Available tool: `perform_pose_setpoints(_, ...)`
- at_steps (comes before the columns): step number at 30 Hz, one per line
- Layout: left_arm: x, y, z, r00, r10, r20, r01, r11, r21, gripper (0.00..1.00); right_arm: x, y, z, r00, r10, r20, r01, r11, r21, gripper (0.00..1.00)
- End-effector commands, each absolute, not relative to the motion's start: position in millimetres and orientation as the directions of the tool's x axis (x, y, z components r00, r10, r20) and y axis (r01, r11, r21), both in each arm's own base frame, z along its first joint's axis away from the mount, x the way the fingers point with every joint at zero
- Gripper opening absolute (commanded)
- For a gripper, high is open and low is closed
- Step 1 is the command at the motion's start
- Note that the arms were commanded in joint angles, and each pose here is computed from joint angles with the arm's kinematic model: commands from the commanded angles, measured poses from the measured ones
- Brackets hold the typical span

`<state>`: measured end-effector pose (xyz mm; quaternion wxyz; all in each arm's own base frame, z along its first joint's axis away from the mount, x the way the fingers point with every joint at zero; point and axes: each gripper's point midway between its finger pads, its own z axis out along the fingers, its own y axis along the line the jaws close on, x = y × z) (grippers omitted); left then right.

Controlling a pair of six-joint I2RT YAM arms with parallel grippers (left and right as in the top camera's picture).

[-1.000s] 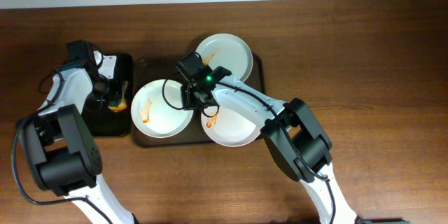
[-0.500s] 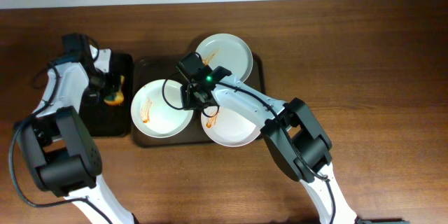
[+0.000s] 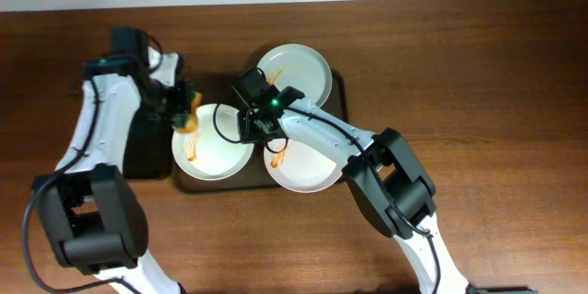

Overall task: Clean dirty plates on tray and stack at the side
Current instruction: 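Scrub the left plate with the sponge while the right gripper holds it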

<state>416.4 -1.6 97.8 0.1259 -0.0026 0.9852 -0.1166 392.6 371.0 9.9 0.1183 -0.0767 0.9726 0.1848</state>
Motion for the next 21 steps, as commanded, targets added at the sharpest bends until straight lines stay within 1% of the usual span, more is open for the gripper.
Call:
perform_pose_setpoints(1, 386.8, -7.5, 65.3, -0.984, -0.114, -0.135, -0.084, 0.973, -0.214, 0.01, 395.1, 371.6, 2.9, -0.966, -0.101, -0.239, -0.185, 0.915, 0.359, 0.04)
perform_pose_setpoints(4, 379.8, -0.5, 44.3, -0.978, -0.166, -0.123, -0.143, 0.974, -0.177, 0.01, 400.1, 366.0, 3.7, -0.971, -0.086, -0.225, -0.169, 0.91, 0.38, 0.04)
perform_pose_setpoints(8, 368.1, 22.4, 24.8, -0.963, -0.243, -0.118, -0.24, 0.97, -0.037, 0.01, 399.2, 367.2, 4.2, -0.971, -0.09, -0.22, -0.172, 0.905, 0.39, 0.04)
perform_pose_setpoints(9, 366.7, 27.5, 21.7, -0.955, -0.268, -0.127, -0.271, 0.963, 0.005, 0.01, 398.7, 367.9, 4.4, -0.972, -0.091, -0.219, -0.173, 0.903, 0.393, 0.04)
perform_pose_setpoints(11, 373.3, 29.4, 17.5, -0.951, -0.25, -0.18, -0.265, 0.962, 0.066, 0.01, 398.4, 367.9, 4.4, -0.972, -0.092, -0.218, -0.173, 0.903, 0.393, 0.04)
perform_pose_setpoints(16, 397.2, 6.5, 7.8, -0.933, -0.175, -0.315, -0.208, 0.975, 0.074, 0.01, 396.3, 367.3, 3.5, -0.974, -0.094, -0.208, -0.171, 0.904, 0.393, 0.04)
perform_pose_setpoints(18, 410.6, -1.4, 3.2, -0.904, -0.158, -0.396, -0.196, 0.979, 0.056, 0.01, 393.2, 368.8, 2.9, -0.976, -0.099, -0.195, -0.172, 0.899, 0.403, 0.04)
perform_pose_setpoints(21, 423.5, -3.0, 8.1, -0.879, -0.159, -0.45, -0.197, 0.98, 0.04, 0.01, 390.3, 368.9, -0.1, -0.977, -0.103, -0.185, -0.171, 0.898, 0.405, 0.04)
